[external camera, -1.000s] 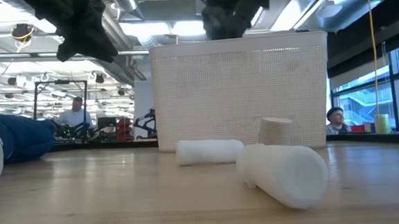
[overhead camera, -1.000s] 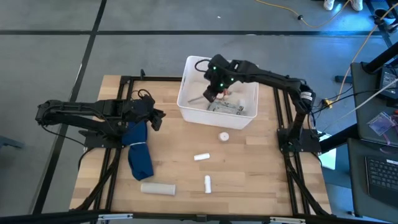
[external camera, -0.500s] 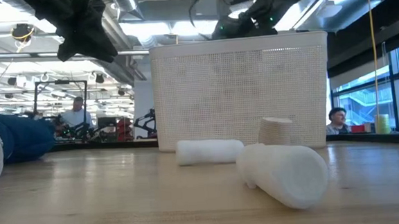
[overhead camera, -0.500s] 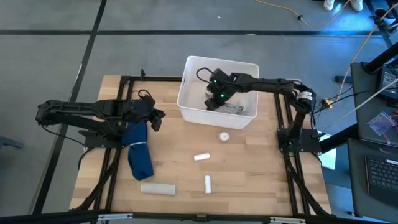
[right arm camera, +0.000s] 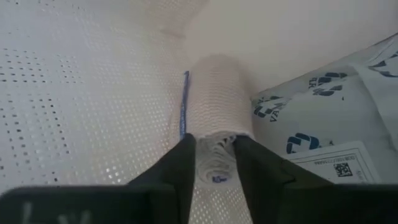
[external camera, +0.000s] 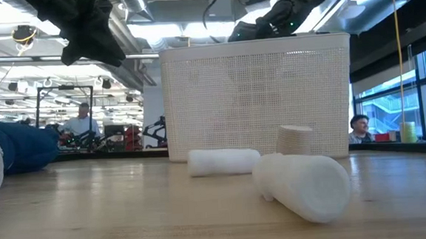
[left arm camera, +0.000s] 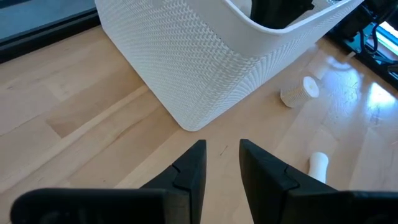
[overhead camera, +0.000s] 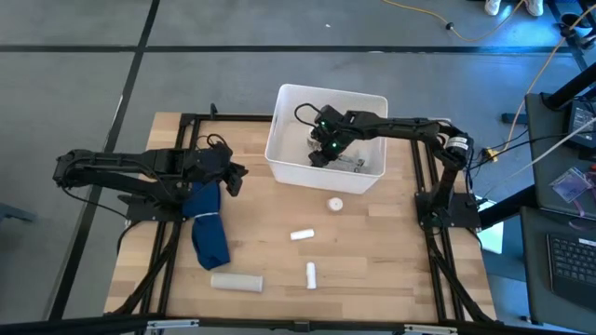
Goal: Pick & place medical supplies in basket/bin
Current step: Put the top left bandage in the white bin, then put the top bandage in the white bin
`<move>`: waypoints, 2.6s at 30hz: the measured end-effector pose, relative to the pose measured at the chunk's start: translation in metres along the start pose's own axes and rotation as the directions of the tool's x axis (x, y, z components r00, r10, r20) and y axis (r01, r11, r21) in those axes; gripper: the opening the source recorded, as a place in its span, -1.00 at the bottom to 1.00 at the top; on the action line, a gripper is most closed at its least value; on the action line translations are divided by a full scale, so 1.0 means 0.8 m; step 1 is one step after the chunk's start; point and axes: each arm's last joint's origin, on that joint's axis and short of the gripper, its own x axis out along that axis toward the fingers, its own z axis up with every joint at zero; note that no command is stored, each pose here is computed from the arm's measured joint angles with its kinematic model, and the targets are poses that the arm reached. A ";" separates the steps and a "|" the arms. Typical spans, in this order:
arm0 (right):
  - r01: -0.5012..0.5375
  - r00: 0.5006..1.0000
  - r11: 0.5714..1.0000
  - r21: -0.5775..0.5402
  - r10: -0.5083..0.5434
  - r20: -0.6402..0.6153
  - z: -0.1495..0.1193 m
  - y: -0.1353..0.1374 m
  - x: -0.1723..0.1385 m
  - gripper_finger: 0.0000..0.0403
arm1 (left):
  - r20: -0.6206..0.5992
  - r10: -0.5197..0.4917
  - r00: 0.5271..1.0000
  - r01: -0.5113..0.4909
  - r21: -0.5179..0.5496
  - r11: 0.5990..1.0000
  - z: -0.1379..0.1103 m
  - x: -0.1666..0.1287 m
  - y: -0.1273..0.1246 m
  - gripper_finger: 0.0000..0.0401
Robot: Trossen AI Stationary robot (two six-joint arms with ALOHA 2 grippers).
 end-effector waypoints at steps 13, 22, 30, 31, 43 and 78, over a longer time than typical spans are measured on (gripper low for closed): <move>-0.013 0.999 0.996 -0.089 0.017 0.035 0.014 0.017 -0.018 -0.10 | 0.000 -0.001 1.000 0.001 -0.003 1.000 0.000 0.000 0.000 -0.55; 0.129 0.991 0.969 -0.213 -0.132 -0.004 0.004 0.016 -0.018 -0.10 | -0.002 -0.002 1.000 0.002 -0.020 1.000 0.000 0.000 0.000 -0.55; 0.278 0.952 0.843 -0.460 -0.305 0.017 -0.003 0.015 -0.015 -0.10 | -0.001 -0.001 1.000 0.001 -0.026 1.000 0.000 0.000 0.000 -0.55; 0.305 0.941 0.824 -0.478 -0.339 0.015 -0.005 0.016 -0.015 -0.10 | -0.001 -0.001 1.000 0.001 -0.026 1.000 0.000 0.000 0.000 -0.55; 0.328 0.942 0.761 -0.560 -0.309 0.131 0.002 0.035 -0.006 -0.10 | 0.002 0.002 1.000 -0.002 -0.030 1.000 0.000 0.000 0.000 -0.55; 0.065 0.975 0.819 -0.570 -0.173 -0.137 -0.015 0.023 0.059 -0.10 | 0.001 0.003 1.000 -0.003 -0.026 1.000 0.000 0.000 0.000 -0.55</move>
